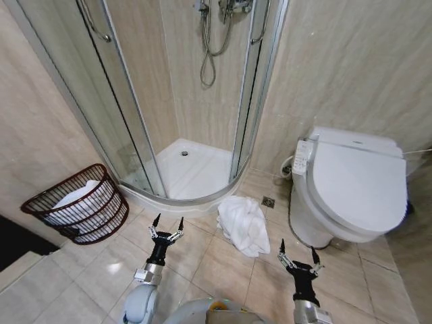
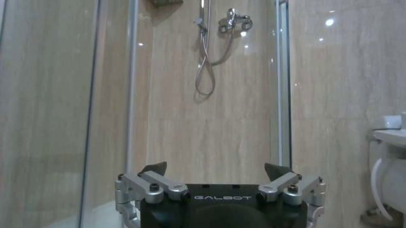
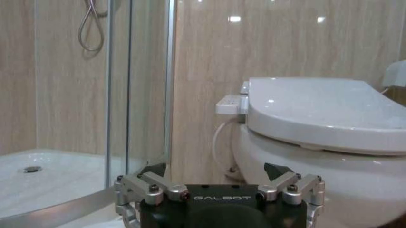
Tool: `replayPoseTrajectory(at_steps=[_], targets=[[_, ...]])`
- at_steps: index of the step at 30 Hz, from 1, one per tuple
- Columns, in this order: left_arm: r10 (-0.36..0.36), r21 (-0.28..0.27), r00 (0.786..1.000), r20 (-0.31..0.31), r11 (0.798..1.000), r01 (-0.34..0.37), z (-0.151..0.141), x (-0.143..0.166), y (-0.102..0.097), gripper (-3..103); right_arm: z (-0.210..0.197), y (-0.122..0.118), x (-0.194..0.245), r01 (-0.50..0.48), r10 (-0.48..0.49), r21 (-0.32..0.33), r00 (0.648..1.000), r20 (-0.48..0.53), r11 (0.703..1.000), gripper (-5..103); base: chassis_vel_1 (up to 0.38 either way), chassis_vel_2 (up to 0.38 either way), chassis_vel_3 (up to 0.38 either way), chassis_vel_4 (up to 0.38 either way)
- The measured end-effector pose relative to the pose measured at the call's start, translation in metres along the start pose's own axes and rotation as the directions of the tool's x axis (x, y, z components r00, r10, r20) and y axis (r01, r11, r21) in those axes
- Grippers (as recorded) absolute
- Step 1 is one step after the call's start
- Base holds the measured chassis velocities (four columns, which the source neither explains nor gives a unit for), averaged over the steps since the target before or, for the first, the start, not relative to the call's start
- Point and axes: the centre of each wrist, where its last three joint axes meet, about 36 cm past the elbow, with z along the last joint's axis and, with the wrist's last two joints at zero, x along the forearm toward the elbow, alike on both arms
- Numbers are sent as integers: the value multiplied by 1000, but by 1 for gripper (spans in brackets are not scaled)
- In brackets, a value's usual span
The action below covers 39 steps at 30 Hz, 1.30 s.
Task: Discard the used towel into the hamper.
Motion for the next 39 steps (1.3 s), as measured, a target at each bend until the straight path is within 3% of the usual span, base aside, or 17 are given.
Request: replayPoseTrajectory(at_steps=[17, 24, 33, 39], targets=[[16, 6, 1000, -18, 1000, -16, 0, 1, 1, 100, 2, -1, 1, 15, -15, 7, 1000, -12, 1000, 100, -192, 197, 207, -199], [26, 1, 999, -25, 1000, -26, 1, 2, 3, 100, 15, -14, -1, 98, -98, 20, 995, -37, 995, 100, 0, 36, 8, 5], [12, -5, 1000, -16, 1000, -12, 4, 0, 7, 100, 41, -26, -12, 251, -263, -95, 954, -143, 963, 100, 96, 40, 39, 86], [1, -9, 1000, -6, 1000, -1, 6, 0, 10, 100, 49, -26, -33, 289, -322, -168, 920, -222, 942, 100, 3, 41, 58, 18]])
